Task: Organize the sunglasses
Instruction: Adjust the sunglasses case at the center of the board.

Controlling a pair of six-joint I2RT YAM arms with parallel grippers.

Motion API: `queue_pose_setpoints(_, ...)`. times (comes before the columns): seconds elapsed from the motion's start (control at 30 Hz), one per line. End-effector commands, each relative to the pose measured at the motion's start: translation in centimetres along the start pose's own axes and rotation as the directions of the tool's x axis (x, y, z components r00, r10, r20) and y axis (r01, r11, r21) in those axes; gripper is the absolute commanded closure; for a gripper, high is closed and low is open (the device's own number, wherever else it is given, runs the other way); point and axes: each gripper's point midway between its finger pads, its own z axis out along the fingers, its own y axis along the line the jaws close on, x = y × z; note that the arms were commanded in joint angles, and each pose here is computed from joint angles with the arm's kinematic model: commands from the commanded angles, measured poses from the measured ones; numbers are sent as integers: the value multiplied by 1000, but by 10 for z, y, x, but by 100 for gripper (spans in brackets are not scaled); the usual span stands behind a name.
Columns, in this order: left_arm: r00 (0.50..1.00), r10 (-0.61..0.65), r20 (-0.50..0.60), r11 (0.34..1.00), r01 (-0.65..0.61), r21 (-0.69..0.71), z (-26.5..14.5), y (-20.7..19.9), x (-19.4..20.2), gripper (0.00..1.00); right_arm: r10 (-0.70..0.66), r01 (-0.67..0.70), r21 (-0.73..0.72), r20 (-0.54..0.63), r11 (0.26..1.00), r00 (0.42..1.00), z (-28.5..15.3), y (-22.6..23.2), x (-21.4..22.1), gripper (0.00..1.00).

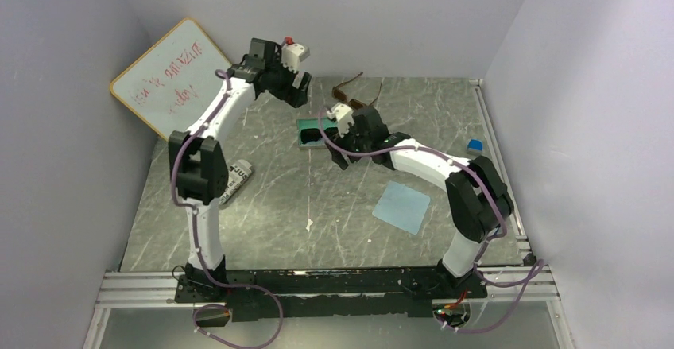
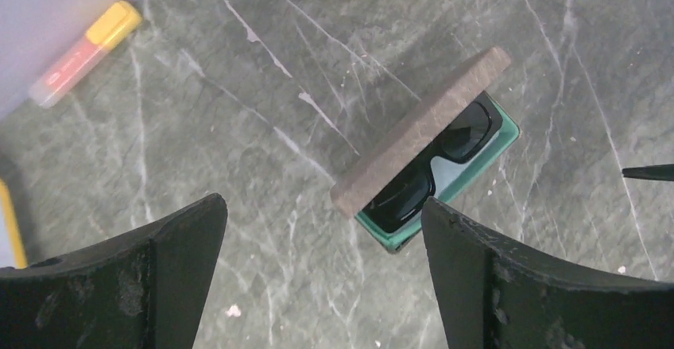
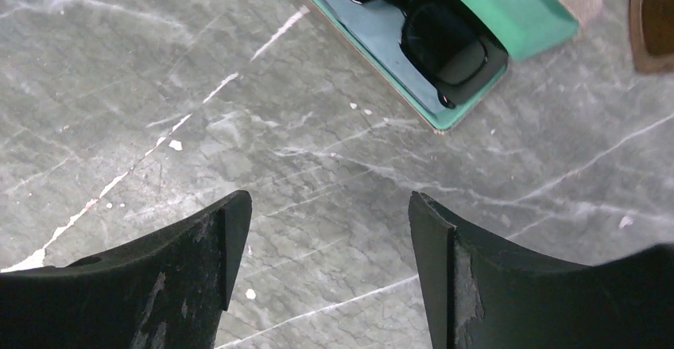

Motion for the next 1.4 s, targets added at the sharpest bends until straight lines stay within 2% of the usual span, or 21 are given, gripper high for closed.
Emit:
queue_pose_setpoints(0.0, 998, -43, -53, 999, 43, 11, 20, -9, -3, 4, 158, -148, -72, 165, 986, 973, -12, -2, -32, 24)
queue_pose_setpoints(0.17, 995, -88, -57, 987, 94, 129, 50, -28, 2, 4, 223, -204, -143, 129, 968, 966, 0, 11, -13, 27)
queue_pose_setpoints(0.37, 987, -149, -68, 957, 161, 243, 67, -47, 11, 4, 289, -267, -203, 85, 942, 954, 12, 23, -4, 27)
queue_pose_setpoints(0.53, 982, -173, -80, 940, 189, 284, 67, -57, 20, 4, 300, -279, -257, 47, 925, 953, 20, 33, 3, 26)
queue_pose_setpoints(0.83, 968, -212, -136, 895, 249, 371, 68, -76, 40, 4, 322, -319, -268, -32, 909, 946, 42, 36, 23, 26)
queue_pose_setpoints(1.37, 957, -250, -144, 844, 289, 451, 45, -100, 46, 4, 374, -365, -238, -11, 900, 927, 72, -1, 26, 26)
